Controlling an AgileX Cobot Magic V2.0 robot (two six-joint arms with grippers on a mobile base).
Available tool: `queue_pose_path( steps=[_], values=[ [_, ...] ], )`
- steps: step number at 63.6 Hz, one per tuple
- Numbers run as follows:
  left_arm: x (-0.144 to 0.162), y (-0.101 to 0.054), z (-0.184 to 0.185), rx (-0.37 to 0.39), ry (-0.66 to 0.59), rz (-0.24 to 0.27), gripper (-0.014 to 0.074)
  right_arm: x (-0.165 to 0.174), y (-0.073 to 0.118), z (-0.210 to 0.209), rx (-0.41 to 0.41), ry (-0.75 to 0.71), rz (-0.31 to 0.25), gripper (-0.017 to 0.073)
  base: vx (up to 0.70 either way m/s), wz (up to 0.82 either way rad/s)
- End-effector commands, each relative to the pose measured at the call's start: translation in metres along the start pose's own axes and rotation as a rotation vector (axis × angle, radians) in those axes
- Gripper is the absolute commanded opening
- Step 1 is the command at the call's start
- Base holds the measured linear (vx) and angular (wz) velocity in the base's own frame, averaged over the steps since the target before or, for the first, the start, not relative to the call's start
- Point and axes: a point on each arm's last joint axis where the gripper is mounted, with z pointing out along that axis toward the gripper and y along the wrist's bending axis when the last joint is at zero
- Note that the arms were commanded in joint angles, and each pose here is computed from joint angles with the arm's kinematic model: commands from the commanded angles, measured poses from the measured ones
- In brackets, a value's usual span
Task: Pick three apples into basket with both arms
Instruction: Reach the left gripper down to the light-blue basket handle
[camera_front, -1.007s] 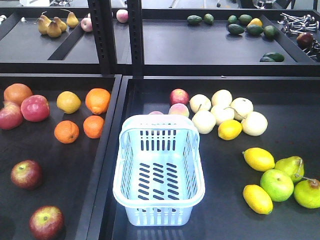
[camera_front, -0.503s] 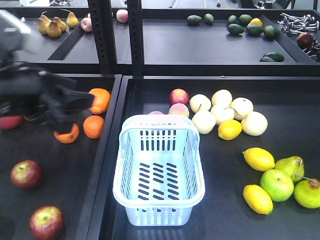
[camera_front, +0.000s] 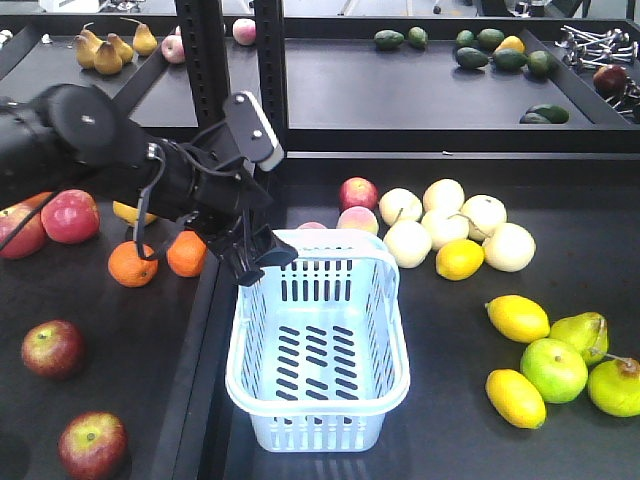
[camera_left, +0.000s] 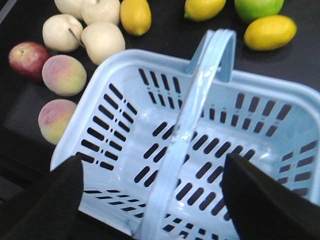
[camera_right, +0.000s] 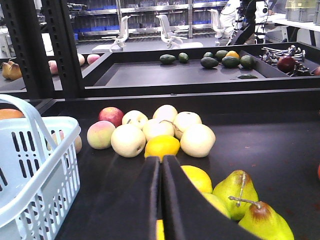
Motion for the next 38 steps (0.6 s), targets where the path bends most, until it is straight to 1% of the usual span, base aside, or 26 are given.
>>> queue_pose_path(
  steps=[1, 27, 34, 38],
  values=[
    [-0.018, 0.005, -0.014, -0.065, -0.072, 0.020, 0.0556, -0.003, 0.001, 0.000, -0.010, -0.076, -0.004, -0.0001, 0.00, 0.00],
    [0.004, 0.011, 0.031, -0.003, 0.010, -0.013, 0.0547, -0.003, 0.001, 0.000, -0.010, -0.076, -0.004, -0.0001, 0.00, 0.00],
    [0.006, 0.011, 0.035, 0.005, 0.018, -0.020, 0.0491, -0.003, 0.001, 0.000, -0.010, -0.076, -0.004, -0.0001, 0.00, 0.00],
    [0.007, 0.011, 0.037, 0.011, 0.021, -0.026, 0.0426, -0.003, 0.001, 0.000, -0.010, -0.076, -0.004, -0.0001, 0.00, 0.00]
  ],
)
